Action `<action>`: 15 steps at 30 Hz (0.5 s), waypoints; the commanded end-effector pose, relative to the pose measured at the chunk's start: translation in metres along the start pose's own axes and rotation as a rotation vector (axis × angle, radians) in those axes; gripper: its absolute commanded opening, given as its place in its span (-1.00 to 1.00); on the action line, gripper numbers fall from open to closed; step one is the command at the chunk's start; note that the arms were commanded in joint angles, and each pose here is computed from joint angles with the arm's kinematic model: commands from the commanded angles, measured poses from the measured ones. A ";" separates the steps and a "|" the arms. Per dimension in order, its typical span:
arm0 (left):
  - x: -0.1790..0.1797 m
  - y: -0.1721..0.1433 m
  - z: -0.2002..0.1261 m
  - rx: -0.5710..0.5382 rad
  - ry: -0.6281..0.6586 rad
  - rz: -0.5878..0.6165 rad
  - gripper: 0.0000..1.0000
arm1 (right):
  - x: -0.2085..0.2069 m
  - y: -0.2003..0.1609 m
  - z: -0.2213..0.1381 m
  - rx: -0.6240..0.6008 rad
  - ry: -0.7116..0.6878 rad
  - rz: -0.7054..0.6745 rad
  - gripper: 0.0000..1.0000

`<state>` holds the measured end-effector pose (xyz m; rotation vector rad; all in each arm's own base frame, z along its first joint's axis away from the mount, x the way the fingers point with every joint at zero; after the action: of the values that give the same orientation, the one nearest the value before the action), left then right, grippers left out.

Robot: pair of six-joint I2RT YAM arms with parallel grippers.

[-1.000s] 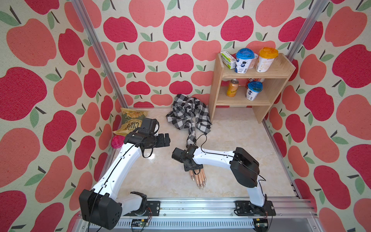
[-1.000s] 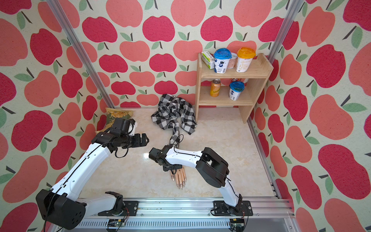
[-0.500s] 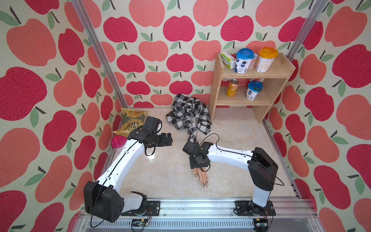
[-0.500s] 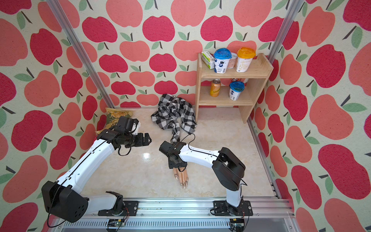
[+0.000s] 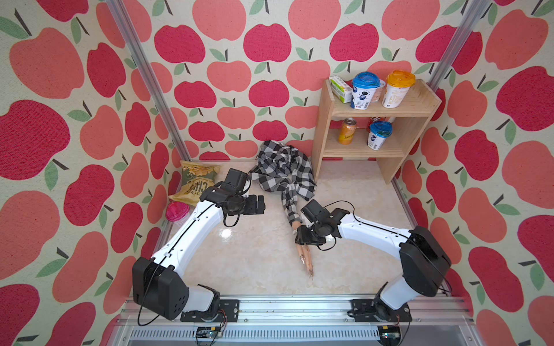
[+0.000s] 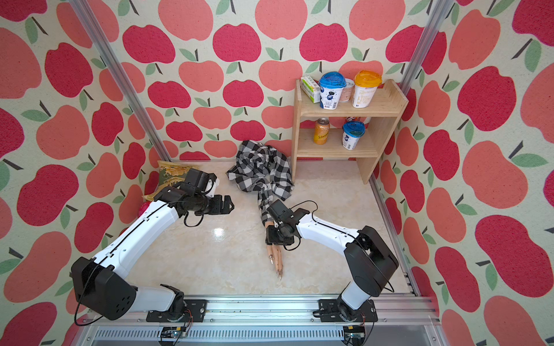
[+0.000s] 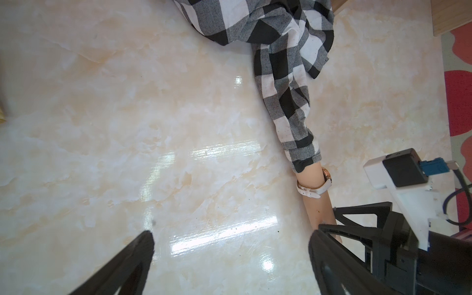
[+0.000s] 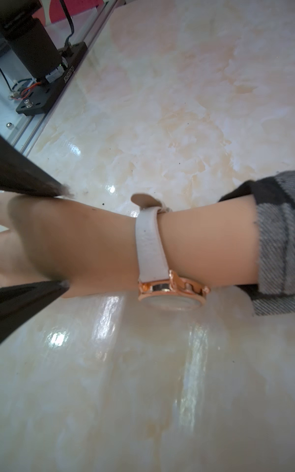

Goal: Take off the watch
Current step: Adjust the hand at the center of the board.

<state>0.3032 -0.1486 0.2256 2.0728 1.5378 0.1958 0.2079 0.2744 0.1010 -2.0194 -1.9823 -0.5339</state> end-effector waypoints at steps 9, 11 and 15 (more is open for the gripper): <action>-0.080 0.007 0.068 0.133 -0.436 0.024 0.99 | -0.059 -0.002 0.004 0.072 0.001 0.058 0.09; -0.093 0.008 0.085 0.140 -0.498 0.018 0.98 | -0.063 -0.002 0.004 0.067 0.021 0.069 0.09; -0.113 0.011 0.116 0.164 -0.560 0.003 0.95 | -0.066 -0.001 0.003 0.063 0.027 0.059 0.08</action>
<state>0.3156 -0.2643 0.1475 2.0955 1.3243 -0.3971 0.2116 0.2187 0.0665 -2.0537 -1.8552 -0.4709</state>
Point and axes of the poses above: each gripper's point midway between its finger pads, its own z axis out along the fingers, its own x axis along the line the jaws close on, y = z × x, the point moved 3 cm from there along -z, back along the fingers, and after that the axes turned 12 degrees about z, right-handed, at the moved point
